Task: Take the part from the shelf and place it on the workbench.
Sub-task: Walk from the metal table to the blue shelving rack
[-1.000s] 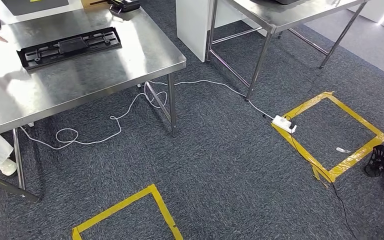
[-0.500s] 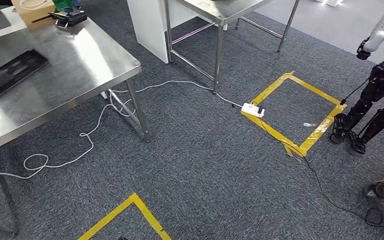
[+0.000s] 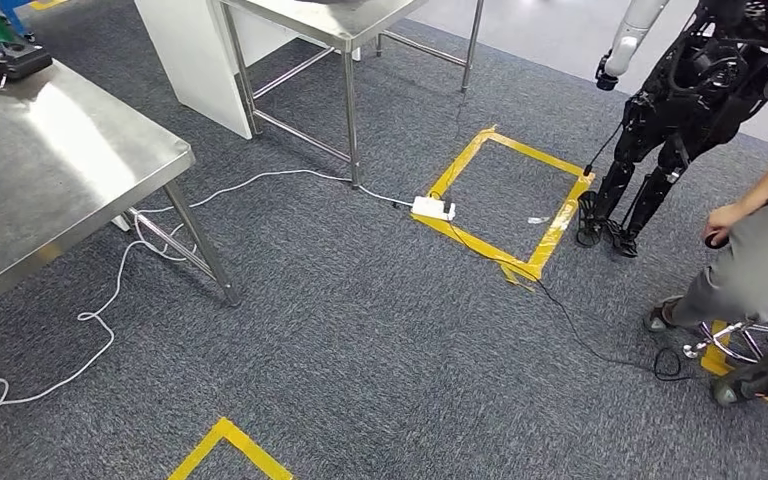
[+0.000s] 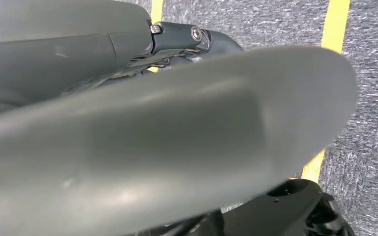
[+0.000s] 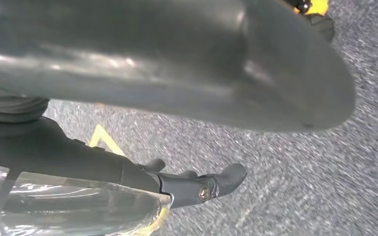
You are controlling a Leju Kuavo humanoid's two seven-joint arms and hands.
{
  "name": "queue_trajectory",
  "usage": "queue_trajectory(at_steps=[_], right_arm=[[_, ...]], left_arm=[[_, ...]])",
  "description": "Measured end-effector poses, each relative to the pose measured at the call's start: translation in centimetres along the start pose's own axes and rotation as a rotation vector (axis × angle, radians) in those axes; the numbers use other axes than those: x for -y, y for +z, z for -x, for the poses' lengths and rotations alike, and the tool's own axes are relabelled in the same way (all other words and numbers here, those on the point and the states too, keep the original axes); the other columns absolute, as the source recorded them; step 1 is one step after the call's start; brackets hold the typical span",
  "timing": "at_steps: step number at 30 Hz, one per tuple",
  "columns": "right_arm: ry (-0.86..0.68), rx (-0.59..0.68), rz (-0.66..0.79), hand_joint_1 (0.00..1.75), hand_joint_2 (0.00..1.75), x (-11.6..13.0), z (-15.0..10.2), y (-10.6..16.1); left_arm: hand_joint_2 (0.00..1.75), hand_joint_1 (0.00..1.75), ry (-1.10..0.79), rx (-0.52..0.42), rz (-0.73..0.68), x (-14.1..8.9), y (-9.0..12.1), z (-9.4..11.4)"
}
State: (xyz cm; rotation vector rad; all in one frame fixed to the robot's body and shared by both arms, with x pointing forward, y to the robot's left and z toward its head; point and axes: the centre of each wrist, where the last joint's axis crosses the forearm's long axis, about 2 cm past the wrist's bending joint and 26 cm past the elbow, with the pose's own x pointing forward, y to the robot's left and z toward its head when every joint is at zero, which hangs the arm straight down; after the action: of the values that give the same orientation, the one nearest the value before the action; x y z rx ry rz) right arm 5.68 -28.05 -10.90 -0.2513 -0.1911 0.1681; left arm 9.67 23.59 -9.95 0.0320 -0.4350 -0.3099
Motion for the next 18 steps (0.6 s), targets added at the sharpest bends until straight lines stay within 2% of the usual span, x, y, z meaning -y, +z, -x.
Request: queue_trajectory(at_steps=[7, 18], right_arm=[[0.015, 0.003, -0.003, 0.00, 0.00, 0.3, 0.2, -0.1], [0.006, 0.010, 0.003, 0.00, 0.00, 0.5, 0.0, -0.1]], left_arm=[[0.00, 0.00, -0.017, -0.002, 0.002, 0.8, 0.3, 0.8], [0.00, 0.00, -0.017, 0.001, 0.005, 1.3, 0.3, 0.6]])
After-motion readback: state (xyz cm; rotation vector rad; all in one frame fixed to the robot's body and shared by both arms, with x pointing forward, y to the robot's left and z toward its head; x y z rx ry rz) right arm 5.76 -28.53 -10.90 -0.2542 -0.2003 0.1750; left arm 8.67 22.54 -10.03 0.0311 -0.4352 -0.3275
